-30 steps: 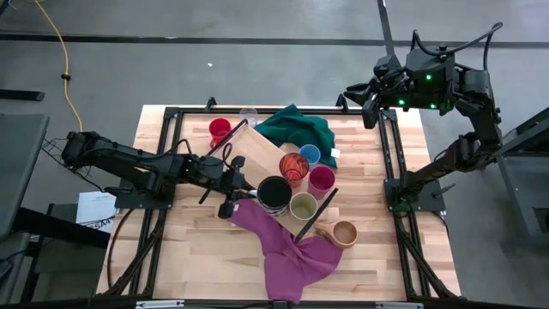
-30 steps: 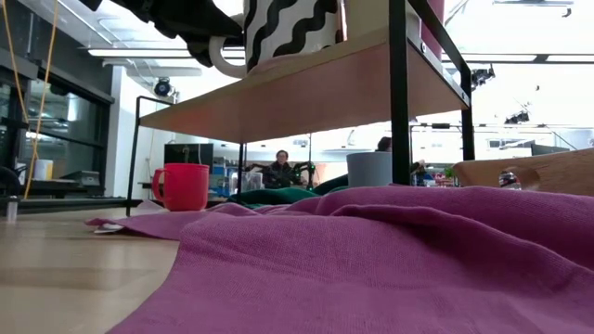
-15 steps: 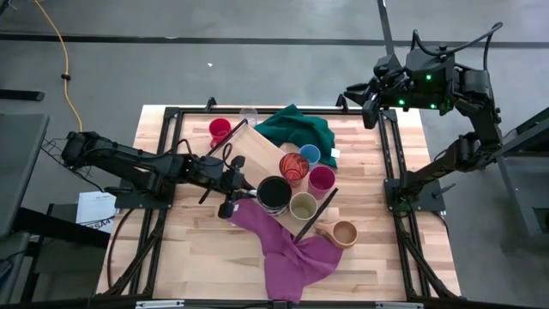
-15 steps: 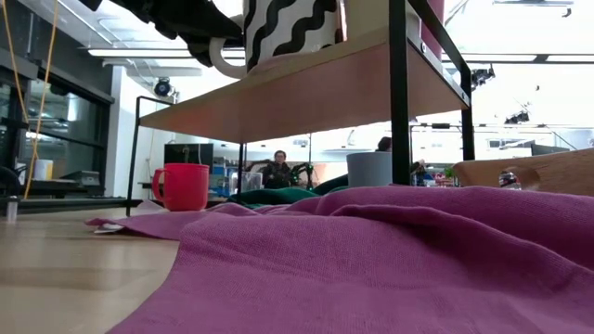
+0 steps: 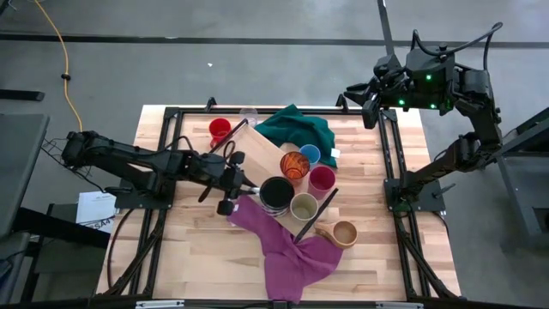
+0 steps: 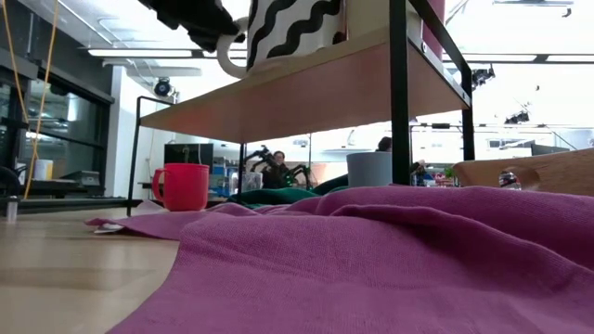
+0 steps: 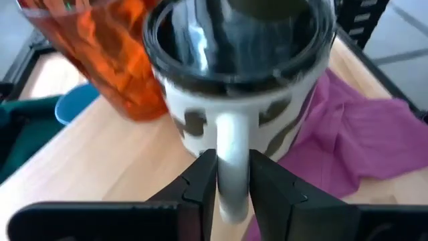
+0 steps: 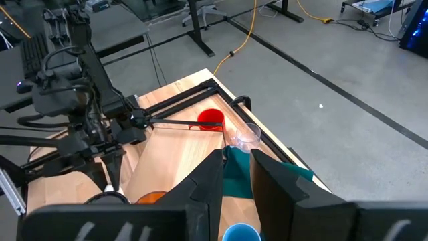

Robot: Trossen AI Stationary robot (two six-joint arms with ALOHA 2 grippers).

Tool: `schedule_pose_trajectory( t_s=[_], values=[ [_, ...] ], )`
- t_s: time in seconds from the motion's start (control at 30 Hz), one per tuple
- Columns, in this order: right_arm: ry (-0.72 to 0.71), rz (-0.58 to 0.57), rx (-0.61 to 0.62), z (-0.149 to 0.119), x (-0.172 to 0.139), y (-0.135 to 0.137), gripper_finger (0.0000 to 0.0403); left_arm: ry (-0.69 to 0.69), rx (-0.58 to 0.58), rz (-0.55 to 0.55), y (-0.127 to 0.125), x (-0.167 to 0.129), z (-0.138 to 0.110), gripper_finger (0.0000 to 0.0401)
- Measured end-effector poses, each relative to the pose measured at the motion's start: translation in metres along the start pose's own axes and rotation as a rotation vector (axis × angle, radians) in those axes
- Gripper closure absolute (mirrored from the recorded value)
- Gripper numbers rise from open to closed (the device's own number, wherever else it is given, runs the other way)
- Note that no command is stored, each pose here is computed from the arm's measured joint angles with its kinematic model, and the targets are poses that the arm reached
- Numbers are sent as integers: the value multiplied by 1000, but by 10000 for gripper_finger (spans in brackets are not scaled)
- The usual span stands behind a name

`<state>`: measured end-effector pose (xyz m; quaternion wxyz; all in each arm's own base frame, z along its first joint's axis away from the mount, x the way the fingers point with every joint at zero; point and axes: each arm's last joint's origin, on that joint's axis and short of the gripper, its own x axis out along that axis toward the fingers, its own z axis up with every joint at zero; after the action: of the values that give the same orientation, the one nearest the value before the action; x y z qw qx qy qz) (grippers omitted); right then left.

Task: Stack small to large cups/mugs on shelf
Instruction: Put the white mug on the shelf

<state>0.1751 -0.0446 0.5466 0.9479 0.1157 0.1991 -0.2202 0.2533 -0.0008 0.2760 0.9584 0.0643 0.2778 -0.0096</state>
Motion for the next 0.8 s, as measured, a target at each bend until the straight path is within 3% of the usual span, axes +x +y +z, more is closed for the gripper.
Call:
schedule_pose_trajectory(
  t_s=[0.4, 0.67, 0.8],
  values=[
    [0, 0, 0, 0, 0, 0, 334, 37, -7, 50, 1, 0, -3, 326],
    [0, 0, 0, 0, 0, 0, 334, 41, -8, 57, 1, 0, -3, 351],
    [0, 0, 0, 0, 0, 0, 334, 48, -8, 67, 2, -1, -4, 340]
  ],
)
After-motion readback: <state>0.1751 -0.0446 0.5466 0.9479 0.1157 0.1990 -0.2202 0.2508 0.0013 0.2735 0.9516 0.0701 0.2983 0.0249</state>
